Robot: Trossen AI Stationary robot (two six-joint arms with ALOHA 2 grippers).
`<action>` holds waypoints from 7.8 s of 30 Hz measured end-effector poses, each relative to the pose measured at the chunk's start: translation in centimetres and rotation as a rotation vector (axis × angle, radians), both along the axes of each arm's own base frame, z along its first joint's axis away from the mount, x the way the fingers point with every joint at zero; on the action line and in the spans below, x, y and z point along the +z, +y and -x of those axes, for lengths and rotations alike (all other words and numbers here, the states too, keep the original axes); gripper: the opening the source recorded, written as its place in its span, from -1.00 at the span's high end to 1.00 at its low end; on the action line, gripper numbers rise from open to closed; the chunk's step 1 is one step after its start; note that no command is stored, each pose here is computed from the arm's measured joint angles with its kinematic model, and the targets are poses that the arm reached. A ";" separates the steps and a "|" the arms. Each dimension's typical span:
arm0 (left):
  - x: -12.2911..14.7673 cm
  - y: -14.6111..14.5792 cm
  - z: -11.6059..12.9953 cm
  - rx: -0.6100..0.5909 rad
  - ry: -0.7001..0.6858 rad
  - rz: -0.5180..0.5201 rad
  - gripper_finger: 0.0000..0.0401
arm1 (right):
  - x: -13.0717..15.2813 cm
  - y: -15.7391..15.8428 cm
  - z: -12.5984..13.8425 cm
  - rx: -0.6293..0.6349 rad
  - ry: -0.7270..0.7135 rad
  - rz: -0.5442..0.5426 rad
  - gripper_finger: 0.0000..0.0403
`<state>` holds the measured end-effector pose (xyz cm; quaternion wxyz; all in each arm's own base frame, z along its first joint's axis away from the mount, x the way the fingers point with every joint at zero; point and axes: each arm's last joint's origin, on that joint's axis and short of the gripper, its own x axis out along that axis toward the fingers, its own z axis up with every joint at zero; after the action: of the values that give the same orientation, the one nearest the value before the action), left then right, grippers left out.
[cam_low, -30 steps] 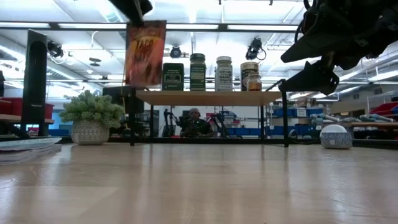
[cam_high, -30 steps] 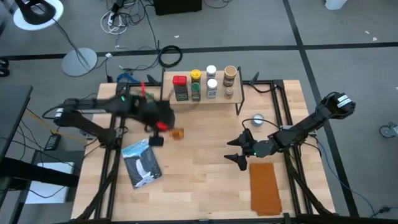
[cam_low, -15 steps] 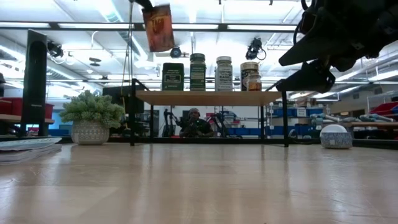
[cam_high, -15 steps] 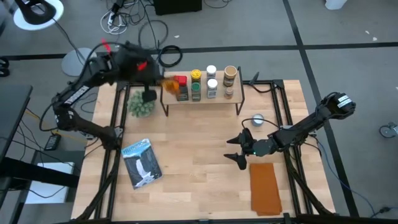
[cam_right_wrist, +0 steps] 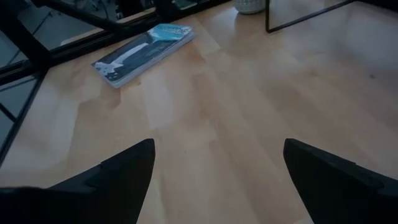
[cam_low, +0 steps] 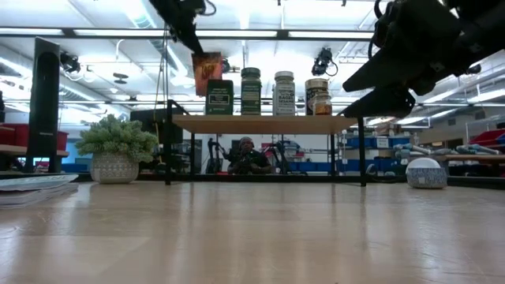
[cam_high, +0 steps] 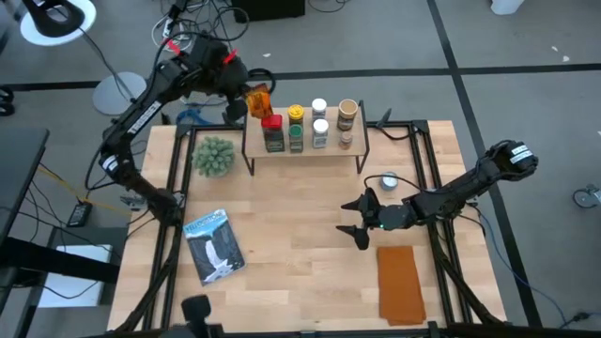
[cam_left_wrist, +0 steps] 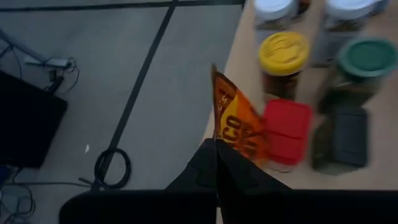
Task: Shelf spices
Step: Put the orange seasoning pack on the shelf, then return to Home Position
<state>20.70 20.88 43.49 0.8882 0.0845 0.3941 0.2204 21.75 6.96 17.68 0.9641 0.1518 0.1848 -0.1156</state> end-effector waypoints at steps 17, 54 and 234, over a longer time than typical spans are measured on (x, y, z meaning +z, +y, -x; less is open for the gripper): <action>2.0 2.1 0.5 0.008 -0.081 -0.080 1.00 | 0.0 -3.0 -0.7 -0.107 0.016 0.064 -0.76; -4.8 5.2 -2.4 0.110 0.142 0.293 0.99 | 0.0 -4.6 -1.0 -0.143 0.038 0.126 -0.76; -27.3 -20.3 10.1 -0.412 -0.777 0.237 0.54 | -2.3 -6.3 12.5 0.204 0.058 0.105 -0.76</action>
<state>10.63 0.58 16.20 0.9991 -0.0300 0.0290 0.0079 9.22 0.68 15.42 0.9717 0.0779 0.2207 -0.0306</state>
